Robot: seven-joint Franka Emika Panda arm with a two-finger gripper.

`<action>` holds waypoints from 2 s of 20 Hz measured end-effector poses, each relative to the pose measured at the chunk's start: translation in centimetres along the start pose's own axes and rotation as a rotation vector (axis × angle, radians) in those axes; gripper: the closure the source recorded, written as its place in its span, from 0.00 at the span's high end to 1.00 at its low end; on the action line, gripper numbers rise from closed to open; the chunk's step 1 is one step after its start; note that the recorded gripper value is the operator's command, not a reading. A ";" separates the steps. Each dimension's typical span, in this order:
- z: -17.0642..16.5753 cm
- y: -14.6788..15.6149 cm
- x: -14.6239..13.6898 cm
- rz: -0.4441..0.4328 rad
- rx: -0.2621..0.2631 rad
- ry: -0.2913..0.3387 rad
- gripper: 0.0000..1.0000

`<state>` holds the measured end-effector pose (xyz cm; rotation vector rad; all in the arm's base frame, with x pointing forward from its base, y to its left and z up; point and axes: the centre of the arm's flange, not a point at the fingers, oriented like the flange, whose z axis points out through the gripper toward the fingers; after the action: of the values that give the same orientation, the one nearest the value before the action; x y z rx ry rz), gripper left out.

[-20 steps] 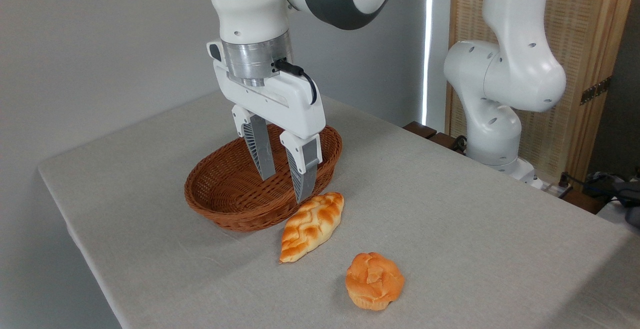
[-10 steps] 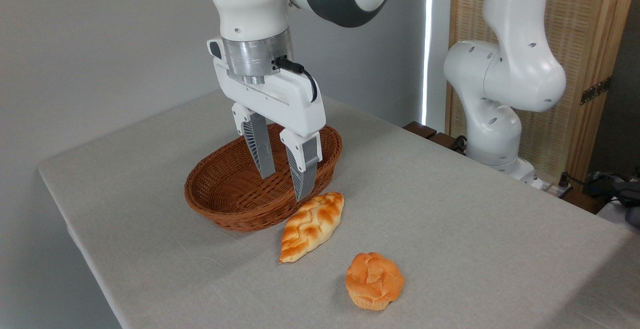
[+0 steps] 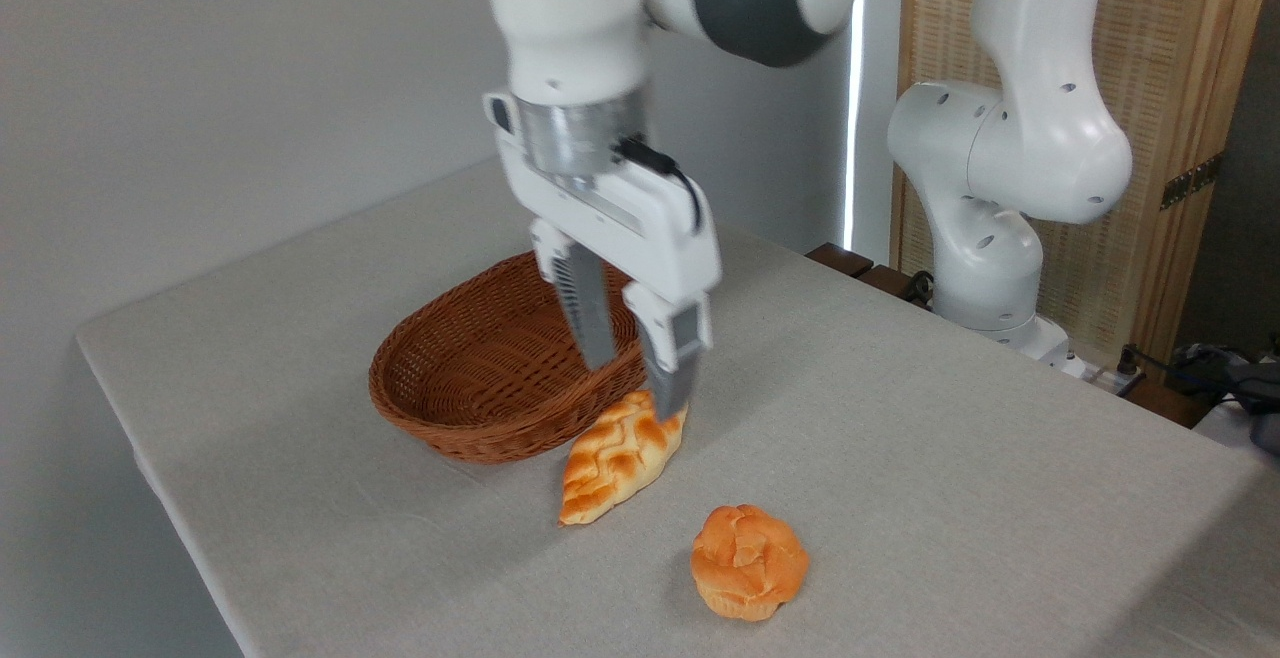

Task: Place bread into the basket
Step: 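Move the open gripper over the round orange bun and lower it, then close the gripper on the round orange bun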

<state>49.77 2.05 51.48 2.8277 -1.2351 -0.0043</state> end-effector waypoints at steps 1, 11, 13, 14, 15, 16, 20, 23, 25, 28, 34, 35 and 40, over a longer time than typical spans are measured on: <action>0.4 -0.3 -1.0 0.006 -0.007 0.000 1.00; 3.7 -4.3 -6.9 0.020 0.086 -0.009 1.00; 4.0 -5.1 -8.3 0.019 0.083 -0.010 1.00; 4.0 -5.4 -8.8 0.027 0.080 -0.010 1.00; 4.1 -5.5 -9.1 0.032 0.079 -0.009 1.00; 4.3 -5.6 -9.2 0.034 0.083 -0.006 1.00; 5.6 -5.7 -9.2 0.034 0.097 0.001 1.00; 6.7 -5.9 -9.2 0.032 0.096 -0.002 1.00; 7.2 -6.1 -9.1 0.033 0.096 -0.005 1.00; 8.0 -6.2 -9.0 0.038 0.100 -0.006 1.00; 9.0 -6.3 -9.0 0.059 0.101 -0.035 0.99; 9.0 -6.3 -8.9 0.059 0.099 -0.036 0.91; 9.3 -6.2 -9.0 0.093 0.102 -0.054 0.57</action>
<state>47.97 12.39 41.68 2.8698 -1.4160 -0.0141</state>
